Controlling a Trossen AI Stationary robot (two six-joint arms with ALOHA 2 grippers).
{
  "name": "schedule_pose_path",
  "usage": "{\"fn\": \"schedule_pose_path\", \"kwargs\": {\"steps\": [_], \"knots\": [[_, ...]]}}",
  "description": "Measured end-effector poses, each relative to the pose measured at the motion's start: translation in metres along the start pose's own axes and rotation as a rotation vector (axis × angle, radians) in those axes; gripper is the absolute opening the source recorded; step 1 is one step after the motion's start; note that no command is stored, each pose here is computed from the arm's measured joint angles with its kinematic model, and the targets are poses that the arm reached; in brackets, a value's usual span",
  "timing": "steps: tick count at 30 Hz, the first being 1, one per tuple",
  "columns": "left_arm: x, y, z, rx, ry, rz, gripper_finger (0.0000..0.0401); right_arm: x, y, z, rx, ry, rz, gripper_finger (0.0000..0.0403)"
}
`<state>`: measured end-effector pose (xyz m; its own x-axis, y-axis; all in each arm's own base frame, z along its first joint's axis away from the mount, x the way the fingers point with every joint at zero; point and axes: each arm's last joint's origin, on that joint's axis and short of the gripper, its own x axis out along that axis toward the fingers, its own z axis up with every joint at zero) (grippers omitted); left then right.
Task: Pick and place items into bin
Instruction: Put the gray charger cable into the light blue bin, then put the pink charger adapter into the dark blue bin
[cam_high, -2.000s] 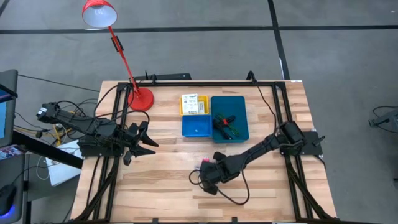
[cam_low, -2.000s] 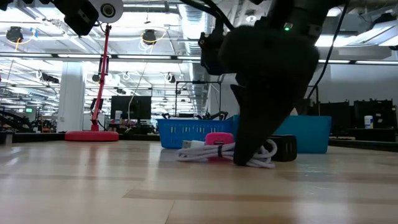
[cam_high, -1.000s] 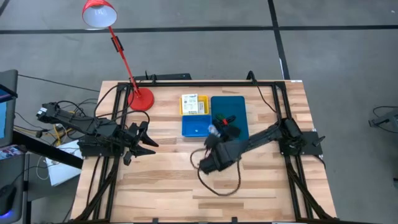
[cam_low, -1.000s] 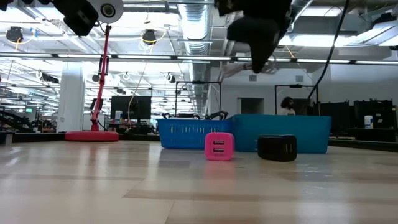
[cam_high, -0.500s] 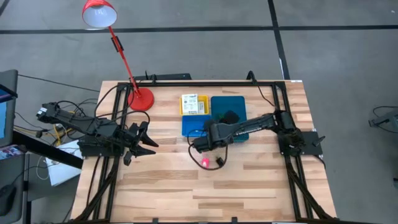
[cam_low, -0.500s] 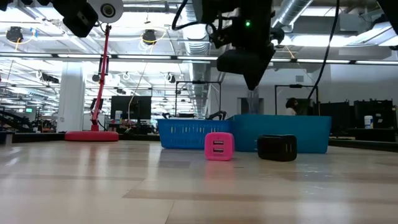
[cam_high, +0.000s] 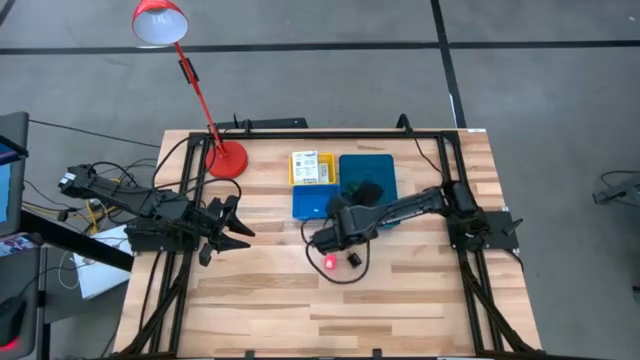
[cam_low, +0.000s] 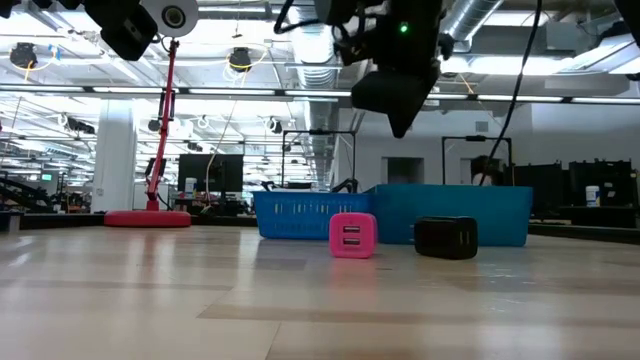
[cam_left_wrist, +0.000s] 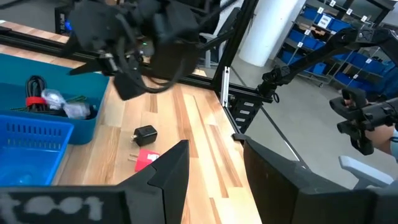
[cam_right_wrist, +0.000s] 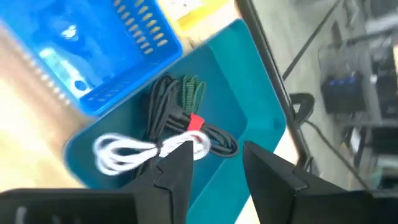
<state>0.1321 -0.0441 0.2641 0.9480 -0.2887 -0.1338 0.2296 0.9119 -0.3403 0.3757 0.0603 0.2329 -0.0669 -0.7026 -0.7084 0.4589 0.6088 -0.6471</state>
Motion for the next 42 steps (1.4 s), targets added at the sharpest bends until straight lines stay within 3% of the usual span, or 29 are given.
{"fn": "schedule_pose_path", "kwargs": {"steps": [14, 21, 25, 29, 35, 38, 42], "knots": [[0.0, 0.0, 0.0, 0.001, -0.003, 0.005, 0.0142, -0.042, 0.031, -0.036, -0.169, -0.101, 0.052, 0.0122], [0.0, 0.0, 0.0, 0.002, -0.005, 0.007, 0.0142, -0.067, 0.05, -0.063, -0.222, -0.125, 0.148, 0.0123], [0.0, 0.0, 0.0, 0.002, -0.005, 0.007, 0.0142, -0.077, 0.068, -0.057, -0.207, -0.248, 0.283, 0.0123], [0.0, 0.0, 0.0, 0.002, -0.006, 0.007, 0.0142, -0.09, 0.088, -0.033, -0.325, -0.432, 0.558, 0.0123], [0.0, 0.0, 0.0, 0.002, -0.005, 0.007, 0.0142, -0.109, 0.091, 0.008, -0.703, -0.756, 1.306, 0.0128], [0.0, 0.0, 0.0, 0.002, -0.005, 0.007, 0.0142, -0.101, 0.075, 0.018, -0.827, -0.69, 1.613, 0.0128], [0.0, 0.0, 0.0, 0.002, -0.005, 0.007, 0.0142, -0.083, 0.046, 0.022, -0.854, -0.434, 1.806, 0.0127]]}}
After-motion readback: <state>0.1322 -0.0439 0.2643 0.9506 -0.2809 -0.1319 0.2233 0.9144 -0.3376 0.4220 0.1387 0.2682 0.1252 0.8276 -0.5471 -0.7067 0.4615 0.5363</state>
